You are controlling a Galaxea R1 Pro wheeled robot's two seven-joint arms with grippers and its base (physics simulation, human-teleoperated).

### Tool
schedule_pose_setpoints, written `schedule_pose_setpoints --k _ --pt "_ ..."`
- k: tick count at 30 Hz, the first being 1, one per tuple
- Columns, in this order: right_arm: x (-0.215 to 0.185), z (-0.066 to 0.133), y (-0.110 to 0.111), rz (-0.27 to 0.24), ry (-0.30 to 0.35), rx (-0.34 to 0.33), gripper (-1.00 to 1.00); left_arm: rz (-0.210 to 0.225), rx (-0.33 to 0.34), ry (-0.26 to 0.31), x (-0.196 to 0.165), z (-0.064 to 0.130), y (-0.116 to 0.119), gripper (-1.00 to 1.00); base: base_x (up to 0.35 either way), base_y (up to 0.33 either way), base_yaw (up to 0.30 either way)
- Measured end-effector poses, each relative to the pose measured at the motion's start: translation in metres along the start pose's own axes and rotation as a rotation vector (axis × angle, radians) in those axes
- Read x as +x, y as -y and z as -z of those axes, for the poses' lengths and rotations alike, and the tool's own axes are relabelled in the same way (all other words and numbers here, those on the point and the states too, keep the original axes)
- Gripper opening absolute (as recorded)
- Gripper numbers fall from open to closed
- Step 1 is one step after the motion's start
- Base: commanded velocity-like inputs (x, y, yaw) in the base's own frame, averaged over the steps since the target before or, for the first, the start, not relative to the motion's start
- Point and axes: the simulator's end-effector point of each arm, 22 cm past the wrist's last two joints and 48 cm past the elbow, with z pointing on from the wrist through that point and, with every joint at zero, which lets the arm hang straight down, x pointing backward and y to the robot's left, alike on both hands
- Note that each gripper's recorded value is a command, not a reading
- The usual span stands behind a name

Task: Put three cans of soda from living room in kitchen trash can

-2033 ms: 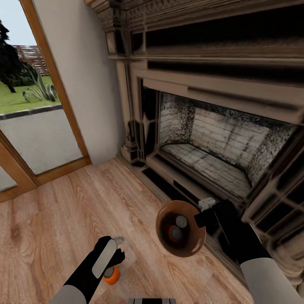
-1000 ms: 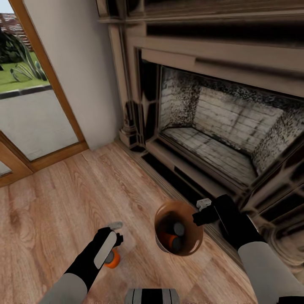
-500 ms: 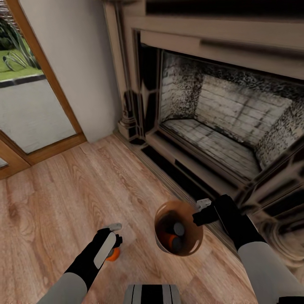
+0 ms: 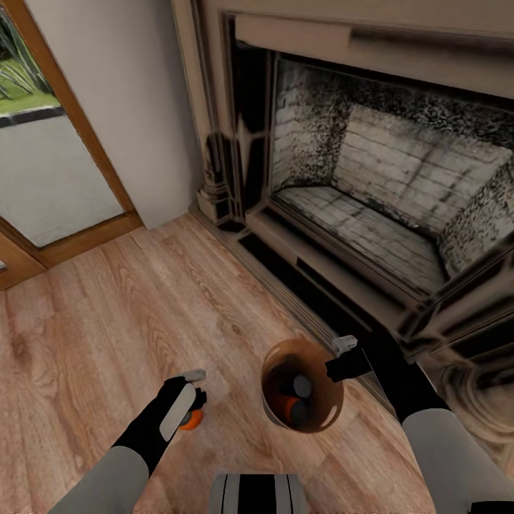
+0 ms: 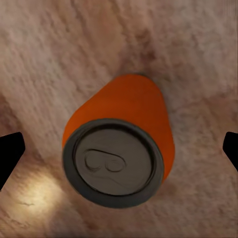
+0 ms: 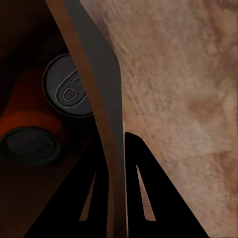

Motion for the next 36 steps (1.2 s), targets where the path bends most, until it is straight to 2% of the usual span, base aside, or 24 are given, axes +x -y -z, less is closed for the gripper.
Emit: schedule_pose_setpoints --k 5,15,20,24,25,30,36 --pt "0.0 -0.001 0.004 -0.019 0.006 -0.02 -1.0 -0.004 -0.004 -0.018 0.007 -0.009 0.0 1.0 0.0 0.0 0.0" --pt "0.001 -0.001 0.014 -0.012 0.009 -0.061 -1.0 -0.01 -0.013 -0.058 0.023 -0.026 -0.001 1.0 0.0 0.0 0.0" --pt "0.001 -0.001 0.014 -0.01 0.009 -0.06 -1.0 0.007 -0.017 -0.023 0.017 -0.027 -0.001 1.0 0.0 0.0 0.0" --pt "0.001 -0.001 0.014 -0.01 0.009 -0.06 -1.0 0.011 -0.019 -0.015 0.016 -0.027 -0.003 1.0 0.0 0.0 0.0" --pt "0.001 -0.001 0.013 -0.01 0.009 -0.06 -1.0 0.011 -0.019 -0.015 0.017 -0.028 -0.003 -1.0 0.0 0.0 0.0" --pt "0.001 -0.001 0.013 -0.01 0.009 -0.06 -1.0 0.014 -0.005 -0.014 0.016 -0.03 -0.005 -1.0 0.0 0.0 0.0" --pt "0.001 -0.001 0.014 -0.011 0.009 -0.061 -1.0 0.008 -0.006 -0.045 0.029 -0.036 -0.007 -1.0 0.0 0.0 0.0"
